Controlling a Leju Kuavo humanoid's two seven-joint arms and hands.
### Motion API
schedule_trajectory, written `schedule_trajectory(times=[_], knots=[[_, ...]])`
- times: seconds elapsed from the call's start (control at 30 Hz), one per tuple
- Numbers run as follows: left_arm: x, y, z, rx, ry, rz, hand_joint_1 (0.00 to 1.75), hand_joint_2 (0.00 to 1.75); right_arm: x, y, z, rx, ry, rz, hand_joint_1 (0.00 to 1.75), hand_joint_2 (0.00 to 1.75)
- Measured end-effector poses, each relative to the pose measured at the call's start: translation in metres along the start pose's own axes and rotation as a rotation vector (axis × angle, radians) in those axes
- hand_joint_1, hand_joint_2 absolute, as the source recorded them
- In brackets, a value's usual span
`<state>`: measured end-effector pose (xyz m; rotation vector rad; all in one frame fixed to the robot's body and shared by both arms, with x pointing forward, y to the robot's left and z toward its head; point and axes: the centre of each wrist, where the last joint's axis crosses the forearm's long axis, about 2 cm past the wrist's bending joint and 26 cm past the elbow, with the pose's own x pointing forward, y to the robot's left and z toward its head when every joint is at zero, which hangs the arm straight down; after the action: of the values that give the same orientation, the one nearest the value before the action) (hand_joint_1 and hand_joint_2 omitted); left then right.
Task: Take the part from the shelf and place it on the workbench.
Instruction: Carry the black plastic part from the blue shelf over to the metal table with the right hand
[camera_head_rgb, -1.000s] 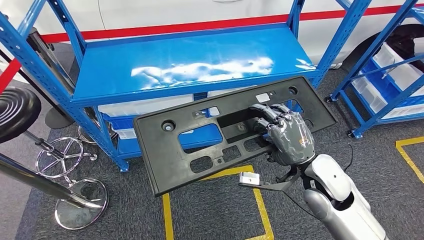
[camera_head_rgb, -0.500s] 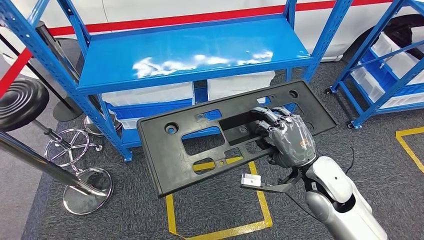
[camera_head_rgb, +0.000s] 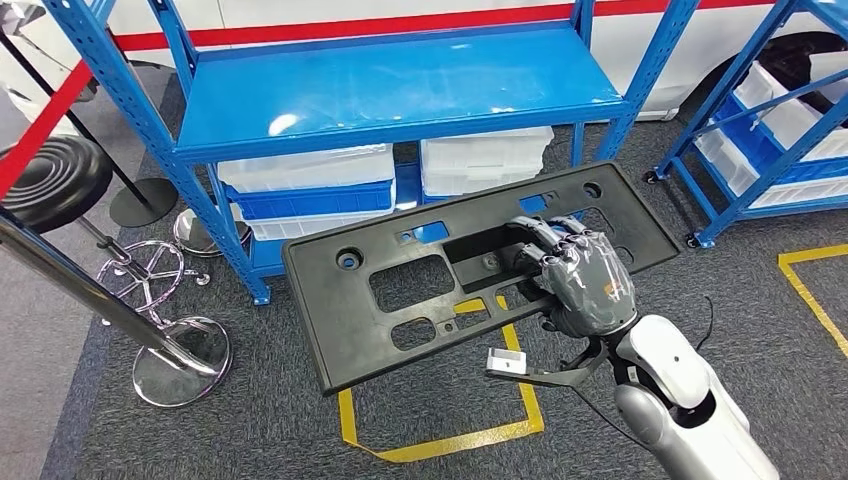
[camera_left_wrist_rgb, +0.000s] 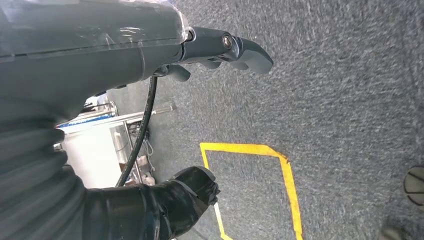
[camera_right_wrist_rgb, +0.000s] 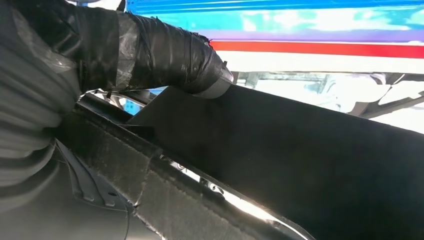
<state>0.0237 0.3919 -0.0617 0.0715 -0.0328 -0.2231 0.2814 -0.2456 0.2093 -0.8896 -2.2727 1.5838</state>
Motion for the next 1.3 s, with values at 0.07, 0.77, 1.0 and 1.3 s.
schedule_trajectory(times=[0.07, 0.77, 1.0, 1.3], knots=[[0.000, 0.000, 0.000, 0.000, -0.001, 0.000, 0.00, 1.75, -0.001, -0.001, 0.000, -0.001, 0.001, 0.003, 1.75, 1.75], [0.002, 0.002, 0.004, -0.005, -0.014, 0.000, 0.00, 1.75, -0.017, -0.007, -0.001, 0.000, 0.033, 0.011, 1.75, 1.75], [0.002, 0.006, 0.007, -0.010, -0.036, -0.001, 0.00, 1.75, -0.036, -0.018, -0.011, 0.012, 0.057, 0.052, 1.75, 1.75], [-0.004, 0.010, 0.010, -0.006, -0.024, -0.002, 0.00, 1.75, -0.050, -0.028, -0.019, 0.000, 0.069, 0.083, 1.75, 1.75]])
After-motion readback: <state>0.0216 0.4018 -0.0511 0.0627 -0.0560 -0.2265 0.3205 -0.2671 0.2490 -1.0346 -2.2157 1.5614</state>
